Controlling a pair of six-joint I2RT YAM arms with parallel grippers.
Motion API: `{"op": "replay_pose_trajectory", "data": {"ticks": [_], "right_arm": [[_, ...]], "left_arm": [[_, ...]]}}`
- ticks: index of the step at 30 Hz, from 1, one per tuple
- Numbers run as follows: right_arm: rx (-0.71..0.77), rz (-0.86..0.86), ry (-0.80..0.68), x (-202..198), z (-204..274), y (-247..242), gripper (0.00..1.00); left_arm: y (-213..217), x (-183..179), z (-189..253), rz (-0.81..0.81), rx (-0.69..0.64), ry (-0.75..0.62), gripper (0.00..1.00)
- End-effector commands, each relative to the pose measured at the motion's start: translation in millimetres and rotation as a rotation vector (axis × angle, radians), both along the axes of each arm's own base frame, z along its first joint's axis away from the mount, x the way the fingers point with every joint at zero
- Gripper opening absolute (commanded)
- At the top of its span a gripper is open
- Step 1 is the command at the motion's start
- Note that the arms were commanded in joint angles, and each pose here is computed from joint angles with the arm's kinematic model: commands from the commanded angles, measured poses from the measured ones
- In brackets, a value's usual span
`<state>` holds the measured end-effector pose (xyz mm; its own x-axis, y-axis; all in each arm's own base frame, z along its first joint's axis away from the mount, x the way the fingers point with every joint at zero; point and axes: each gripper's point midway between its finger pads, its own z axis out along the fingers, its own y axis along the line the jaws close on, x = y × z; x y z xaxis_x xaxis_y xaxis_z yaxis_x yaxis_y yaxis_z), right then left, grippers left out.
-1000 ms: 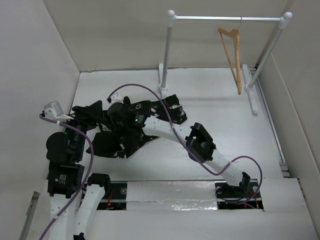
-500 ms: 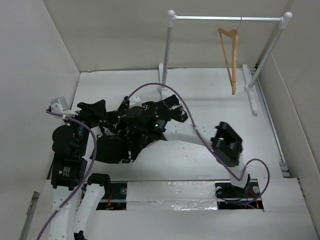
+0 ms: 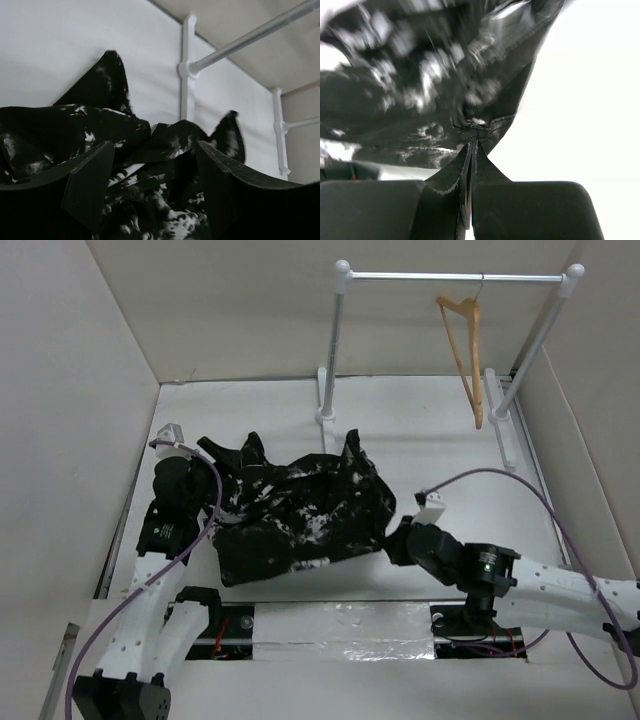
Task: Place the trousers on the hanger
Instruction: Flatten out the trousers at the center of the board.
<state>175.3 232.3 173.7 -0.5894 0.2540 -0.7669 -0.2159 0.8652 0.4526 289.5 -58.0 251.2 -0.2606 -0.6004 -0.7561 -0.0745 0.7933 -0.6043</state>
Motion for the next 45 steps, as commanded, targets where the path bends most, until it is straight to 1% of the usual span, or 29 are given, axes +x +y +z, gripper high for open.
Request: {"op": "replay_pose_trajectory", "data": {"ticks": [1, 4, 7, 8, 9, 10, 11, 12, 14, 15, 16, 17, 18, 19, 20, 21, 23, 24, 26, 27, 29, 30, 31, 33, 35, 38, 41, 43, 45], "right_arm": [[0.049, -0.078, 0.25, -46.8, -56.9, -36.4, 0.0], [0.127, 0.02, 0.338, -75.9, -65.6, -28.6, 0.0], [0.131, 0.051, 0.326, -80.7, -51.8, -24.0, 0.0], [0.114, 0.04, 0.267, -73.2, -30.2, -27.1, 0.18], [0.072, 0.033, 0.278, -74.2, -38.1, -31.5, 0.3], [0.083, 0.009, 0.199, -61.2, -6.8, -32.0, 0.4], [0.053, -0.011, 0.17, -54.7, 0.5, -32.8, 0.51], [0.052, -0.034, 0.137, -48.1, 11.3, -32.9, 0.66], [0.01, -0.091, 0.022, -25.7, 34.6, -34.5, 0.81], [0.007, -0.128, -0.008, -15.1, 41.6, -35.3, 0.86], [-0.042, -0.142, -0.05, -4.3, 46.2, -39.2, 0.84], [-0.059, -0.17, -0.062, 5.1, 47.2, -42.3, 0.78], [-0.06, -0.264, -0.067, 27.1, 43.7, -52.8, 0.46], [-0.098, -0.281, -0.076, 37.9, 36.4, -60.5, 0.26], [-0.107, -0.312, -0.068, 48.3, 28.7, -69.3, 0.07], [-0.104, -0.414, -0.055, 68.7, 17.7, -96.1, 0.0], [-0.079, -0.372, -0.008, 74.5, 3.2, -104.5, 0.0], [-0.029, -0.372, -0.033, 83.4, 6.4, -106.4, 0.22], [-0.02, -0.376, 0.02, 87.5, -22.6, -127.6, 0.58], [-0.008, -0.38, 0.015, 93.3, -25.9, -132.0, 0.83], [0.003, -0.373, 0.085, 98.4, -52.0, -142.2, 0.93], [0.042, -0.349, 0.063, 107.9, -49.8, -137.5, 0.96], [0.069, -0.291, 0.125, 107.1, -66.9, -128.7, 0.98], [0.098, -0.228, 0.134, 112.8, -69.1, -115.0, 1.0], [0.119, -0.203, 0.148, 119.1, -71.9, -107.0, 1.0], [0.197, -0.14, 0.142, 129.6, -73.9, -88.1, 0.99], [0.233, -0.142, 0.185, 137.3, -85.8, -85.5, 0.85], [0.252, -0.187, 0.187, 143.2, -91.0, -94.8, 0.55], [0.238, -0.259, 0.176, 147.4, -90.9, -112.8, 0.09]], "left_arm": [[-5.8, 11.3, -0.8, -0.019, -0.031, -0.019, 0.64], [-7.0, 15.8, -4.5, -0.017, -0.045, -0.014, 0.64], [-7.9, 21.3, -3.2, -0.018, -0.045, -0.008, 0.64], [-9.0, 23.5, -6.5, -0.022, -0.047, 0.003, 0.63], [-10.2, 26.7, -3.1, -0.027, -0.051, -0.015, 0.63], [-12.4, 28.7, -2.6, -0.037, -0.055, -0.017, 0.63], [-13.2, 31.4, -0.5, -0.04, -0.056, -0.019, 0.63], [-14.4, 35.4, -7.0, -0.044, -0.052, 0.007, 0.63], [-18.5, 38.4, -7.8, -0.072, -0.043, 0.012, 0.63], [-21.4, 40.9, -12.1, -0.086, -0.046, 0.02, 0.63], [-25.5, 42.6, -13.6, -0.109, -0.049, 0.021, 0.62], [-34.0, 43.9, -12.4, -0.138, -0.04, 0.026, 0.61], [-42.8, 47.2, -21.1, -0.164, -0.021, 0.06, 0.59], [-53.8, 46.9, -22.1, -0.191, 0.003, 0.072, 0.55], [-61.7, 49.7, -15.5, -0.192, 0.044, 0.057, 0.55], [-96.1, 41.6, -21.6, -0.273, 0.071, 0.077, 0.55], [-111.4, 41.8, -17.5, -0.25, 0.124, 0.072, 0.57], [-127.3, 37.7, -24.3, -0.289, 0.152, 0.086, 0.59], [-131.9, 36.0, -35.6, -0.312, 0.173, 0.109, 0.69], [-134.0, 35.7, -48.5, -0.336, 0.2, 0.131, 0.74], [-133.3, 32.2, -72.1, -0.353, 0.23, 0.186, 0.79], [-133.9, 32.0, -83.7, -0.361, 0.245, 0.214, 0.79], [-140.4, 26.5, -89.5, -0.388, 0.262, 0.222, 0.8], [-148.1, 24.4, -90.6, -0.396, 0.291, 0.217, 0.8], [-150.6, 20.1, -102.8, -0.407, 0.334, 0.269, 0.81], [-158.6, 14.9, -113.2, -0.439, 0.347, 0.284, 0.81], [-161.5, 10.8, -124.2, -0.439, 0.371, 0.307, 0.8], [-165.3, 6.1, -130.2, -0.444, 0.4, 0.323, 0.79], [-171.2, 4.3, -126.4, -0.445, 0.39, 0.301, 0.79]]}}
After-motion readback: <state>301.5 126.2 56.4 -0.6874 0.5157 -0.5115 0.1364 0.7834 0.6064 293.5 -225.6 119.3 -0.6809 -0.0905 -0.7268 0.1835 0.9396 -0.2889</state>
